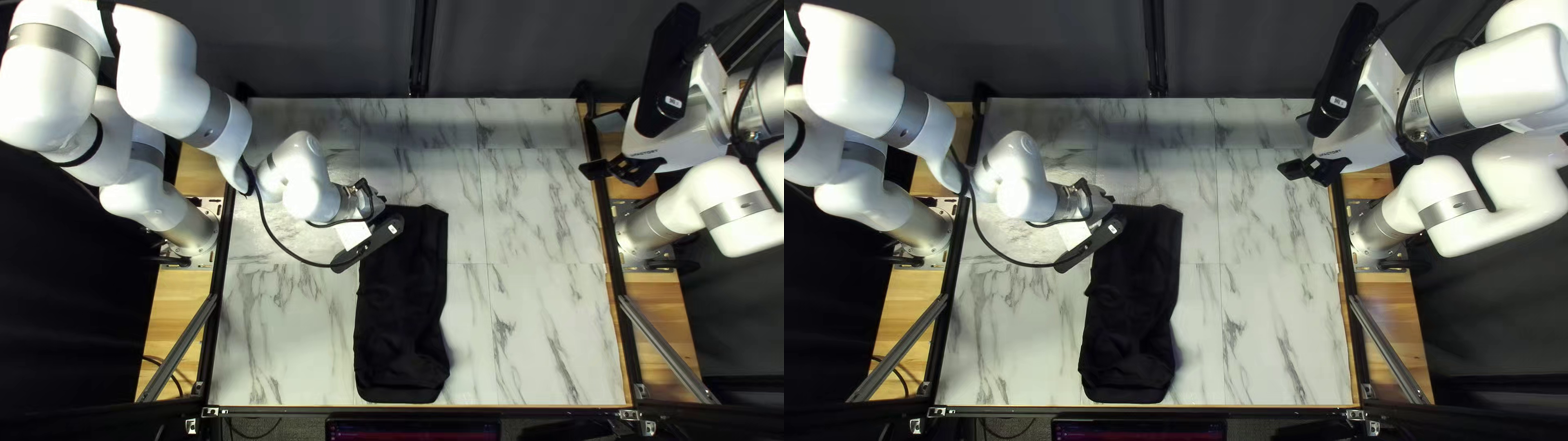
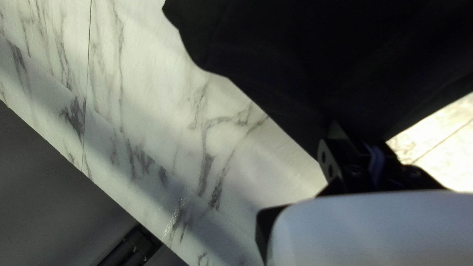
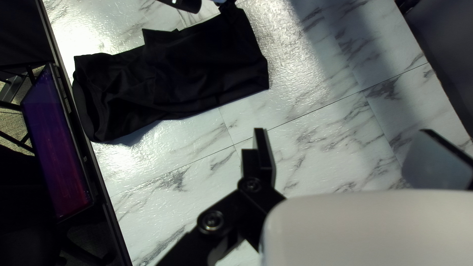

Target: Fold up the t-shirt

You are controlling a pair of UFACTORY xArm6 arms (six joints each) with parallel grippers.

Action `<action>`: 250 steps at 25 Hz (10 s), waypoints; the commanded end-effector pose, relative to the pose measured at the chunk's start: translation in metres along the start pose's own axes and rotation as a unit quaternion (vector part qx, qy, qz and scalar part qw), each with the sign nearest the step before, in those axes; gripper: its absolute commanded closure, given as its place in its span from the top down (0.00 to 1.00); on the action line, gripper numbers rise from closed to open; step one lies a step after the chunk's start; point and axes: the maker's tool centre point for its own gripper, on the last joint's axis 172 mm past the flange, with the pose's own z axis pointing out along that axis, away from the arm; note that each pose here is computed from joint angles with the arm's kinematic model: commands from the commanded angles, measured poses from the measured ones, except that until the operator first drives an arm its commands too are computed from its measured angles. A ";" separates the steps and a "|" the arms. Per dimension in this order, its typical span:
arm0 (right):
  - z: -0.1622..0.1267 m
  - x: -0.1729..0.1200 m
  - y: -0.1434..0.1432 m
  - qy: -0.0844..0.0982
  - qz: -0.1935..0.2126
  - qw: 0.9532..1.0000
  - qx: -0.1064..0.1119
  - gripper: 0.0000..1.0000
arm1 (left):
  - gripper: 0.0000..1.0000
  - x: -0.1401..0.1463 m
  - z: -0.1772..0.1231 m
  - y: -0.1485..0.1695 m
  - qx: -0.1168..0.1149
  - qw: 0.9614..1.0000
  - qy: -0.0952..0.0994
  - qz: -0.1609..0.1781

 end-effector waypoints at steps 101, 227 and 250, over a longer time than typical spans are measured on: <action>0.113 -0.010 -0.014 0.019 -0.056 0.998 0.014 1.00 | 1.00 -0.045 -0.343 -0.004 -0.083 0.937 0.007 -0.340; 0.423 -0.057 0.011 -0.074 -0.592 0.790 -0.140 0.00 | 1.00 -0.045 -0.343 -0.004 -0.083 0.937 0.007 -0.340; 0.395 -0.068 0.020 -0.068 -0.498 0.859 -0.096 1.00 | 1.00 -0.045 -0.343 -0.004 -0.083 0.937 0.007 -0.340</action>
